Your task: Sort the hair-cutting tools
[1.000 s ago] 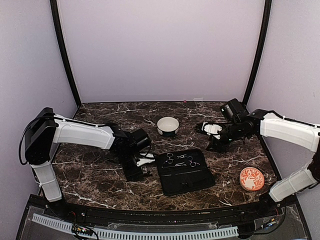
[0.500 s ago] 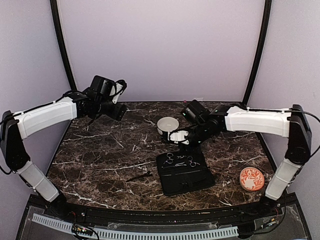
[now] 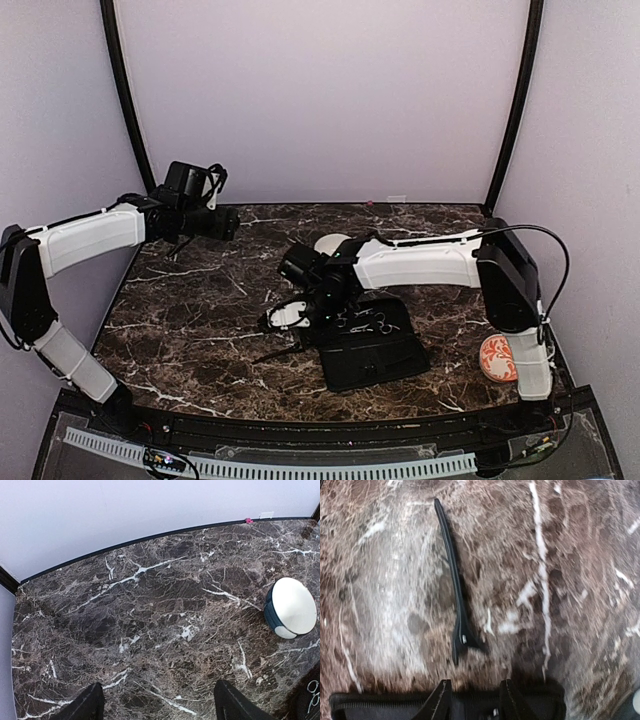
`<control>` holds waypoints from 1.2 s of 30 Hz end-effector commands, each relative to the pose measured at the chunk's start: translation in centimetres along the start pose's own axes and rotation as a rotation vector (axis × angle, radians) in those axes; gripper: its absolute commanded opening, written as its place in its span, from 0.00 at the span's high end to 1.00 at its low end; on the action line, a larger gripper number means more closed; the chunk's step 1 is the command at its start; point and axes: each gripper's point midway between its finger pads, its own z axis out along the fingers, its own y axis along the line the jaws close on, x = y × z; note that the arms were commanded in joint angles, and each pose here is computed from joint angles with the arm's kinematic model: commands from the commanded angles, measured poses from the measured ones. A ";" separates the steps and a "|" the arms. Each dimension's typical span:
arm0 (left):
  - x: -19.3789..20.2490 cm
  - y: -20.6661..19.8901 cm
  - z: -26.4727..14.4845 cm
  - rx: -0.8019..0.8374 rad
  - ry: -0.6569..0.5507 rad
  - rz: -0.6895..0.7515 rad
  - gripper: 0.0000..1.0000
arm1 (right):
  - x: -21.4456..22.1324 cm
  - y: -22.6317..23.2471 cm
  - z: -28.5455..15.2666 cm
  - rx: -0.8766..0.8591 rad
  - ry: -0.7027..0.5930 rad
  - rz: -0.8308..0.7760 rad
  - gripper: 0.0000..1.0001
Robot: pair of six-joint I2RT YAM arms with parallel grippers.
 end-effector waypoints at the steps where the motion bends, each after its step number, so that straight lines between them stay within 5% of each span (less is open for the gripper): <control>1: -1.7 -0.8 -2.1 0.082 -0.067 -0.066 0.23 | -1.4 0.3 0.8 -0.033 0.011 0.014 0.68; 22: -1.6 -1.5 -2.8 0.136 -0.063 -0.053 0.26 | -3.8 2.1 3.6 -0.124 0.009 0.017 0.66; 36: -1.1 -2.0 -2.3 0.161 -0.047 -0.038 0.26 | -2.9 2.7 3.2 -0.144 0.041 0.008 0.91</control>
